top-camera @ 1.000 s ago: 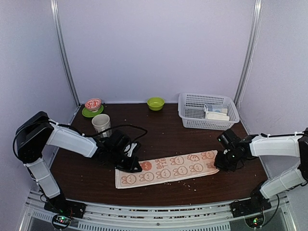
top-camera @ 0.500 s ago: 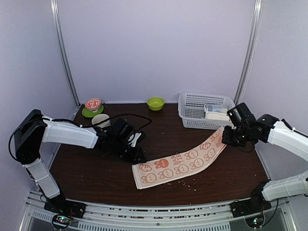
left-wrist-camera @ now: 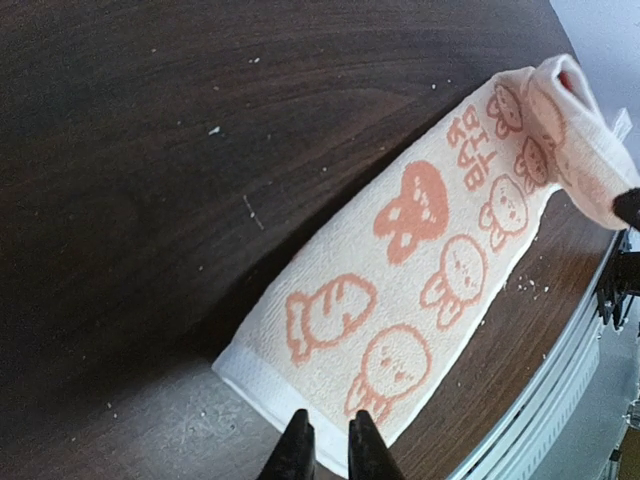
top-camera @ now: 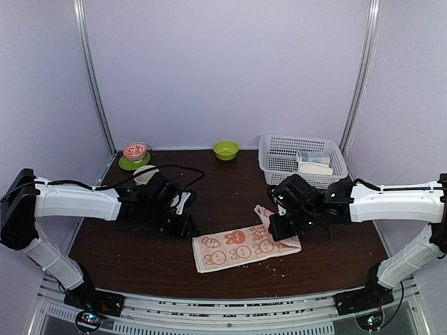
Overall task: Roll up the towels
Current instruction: Pick up the towel from the center of the board, then fold the towel at the center of the board.
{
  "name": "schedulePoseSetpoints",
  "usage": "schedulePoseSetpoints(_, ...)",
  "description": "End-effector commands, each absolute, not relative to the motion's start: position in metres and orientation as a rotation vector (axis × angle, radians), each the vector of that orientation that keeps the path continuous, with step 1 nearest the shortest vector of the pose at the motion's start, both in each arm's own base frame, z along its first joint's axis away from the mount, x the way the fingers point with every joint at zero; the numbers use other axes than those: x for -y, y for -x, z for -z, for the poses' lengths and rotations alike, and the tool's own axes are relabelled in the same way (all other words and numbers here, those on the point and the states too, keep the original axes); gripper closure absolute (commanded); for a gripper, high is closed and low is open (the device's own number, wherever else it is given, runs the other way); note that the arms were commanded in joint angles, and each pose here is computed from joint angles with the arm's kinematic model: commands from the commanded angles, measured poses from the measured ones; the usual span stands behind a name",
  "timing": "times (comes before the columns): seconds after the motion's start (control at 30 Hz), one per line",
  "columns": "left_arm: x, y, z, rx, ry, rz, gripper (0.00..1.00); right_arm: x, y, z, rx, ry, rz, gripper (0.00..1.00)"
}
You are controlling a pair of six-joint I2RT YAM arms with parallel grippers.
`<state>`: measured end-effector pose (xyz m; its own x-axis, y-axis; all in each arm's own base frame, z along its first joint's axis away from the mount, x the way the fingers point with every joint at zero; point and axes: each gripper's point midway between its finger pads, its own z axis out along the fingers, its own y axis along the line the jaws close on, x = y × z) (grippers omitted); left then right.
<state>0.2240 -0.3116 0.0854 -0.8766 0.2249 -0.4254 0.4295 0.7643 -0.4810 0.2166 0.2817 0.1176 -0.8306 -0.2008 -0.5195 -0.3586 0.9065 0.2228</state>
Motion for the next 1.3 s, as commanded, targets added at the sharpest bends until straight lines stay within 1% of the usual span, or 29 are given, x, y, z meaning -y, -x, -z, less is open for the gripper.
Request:
schedulePoseSetpoints(0.0,0.292,-0.222,-0.08,-2.616,-0.415,0.767,0.88,-0.343,-0.209,-0.128,-2.509,0.517,-0.601,1.0)
schedulePoseSetpoints(0.2,0.28,-0.215,-0.07,-2.628,-0.371,0.754,0.89,-0.371,-0.205,-0.117,-2.525,0.548,-0.615,1.0)
schedulePoseSetpoints(0.43,0.272,-0.213,-0.072,-2.621,-0.358,0.728,0.89,-0.399,-0.203,-0.129,-2.5,0.599,-0.642,1.0)
schedulePoseSetpoints(0.63,0.268,-0.211,-0.069,-2.623,-0.354,0.717,0.89,-0.423,-0.189,-0.115,-2.527,0.68,-0.642,1.0)
schedulePoseSetpoints(0.97,0.266,-0.208,-0.064,-2.634,-0.351,0.713,0.89,-0.439,-0.177,-0.087,-2.585,0.735,-0.605,1.0)
schedulePoseSetpoints(1.27,0.264,-0.207,-0.061,-2.643,-0.341,0.71,0.9,-0.455,-0.169,-0.083,-2.587,0.804,-0.612,1.0)
